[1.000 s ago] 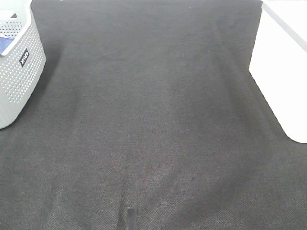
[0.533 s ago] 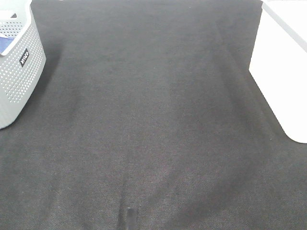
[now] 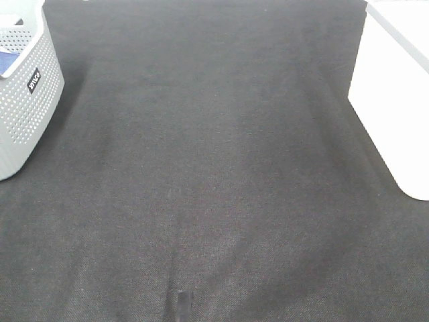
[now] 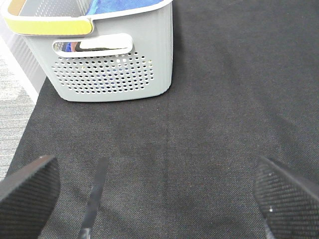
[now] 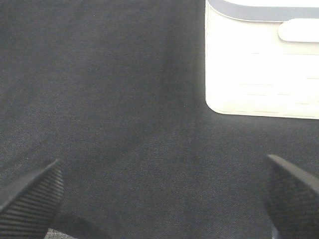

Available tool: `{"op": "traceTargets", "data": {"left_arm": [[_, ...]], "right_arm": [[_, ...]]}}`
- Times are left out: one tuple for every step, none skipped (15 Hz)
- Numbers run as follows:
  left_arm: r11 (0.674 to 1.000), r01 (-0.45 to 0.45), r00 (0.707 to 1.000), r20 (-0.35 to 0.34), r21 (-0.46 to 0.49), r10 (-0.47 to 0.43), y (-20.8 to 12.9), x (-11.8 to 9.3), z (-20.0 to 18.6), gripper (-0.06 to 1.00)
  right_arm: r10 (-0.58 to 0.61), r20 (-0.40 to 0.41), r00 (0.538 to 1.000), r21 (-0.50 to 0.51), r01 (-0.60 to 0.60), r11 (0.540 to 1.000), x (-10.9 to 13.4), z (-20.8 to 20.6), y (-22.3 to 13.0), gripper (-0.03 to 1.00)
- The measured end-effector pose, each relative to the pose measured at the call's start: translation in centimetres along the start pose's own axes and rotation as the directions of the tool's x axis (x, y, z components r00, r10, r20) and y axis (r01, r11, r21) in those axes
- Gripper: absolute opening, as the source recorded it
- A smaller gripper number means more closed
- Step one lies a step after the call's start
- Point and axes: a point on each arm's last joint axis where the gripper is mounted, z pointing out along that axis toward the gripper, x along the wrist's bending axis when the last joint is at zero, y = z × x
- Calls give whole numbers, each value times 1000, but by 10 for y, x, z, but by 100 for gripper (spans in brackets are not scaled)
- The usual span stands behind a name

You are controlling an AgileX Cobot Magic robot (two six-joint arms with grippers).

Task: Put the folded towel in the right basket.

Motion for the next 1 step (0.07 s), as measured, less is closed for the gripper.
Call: {"op": "traceTargets", "data": {"left_arm": [[1000,-1,1000,0,0,1,0,0,0,99]], "right_arm": [[0,0,1000,0,0,1000,0,0,0,98]]}}
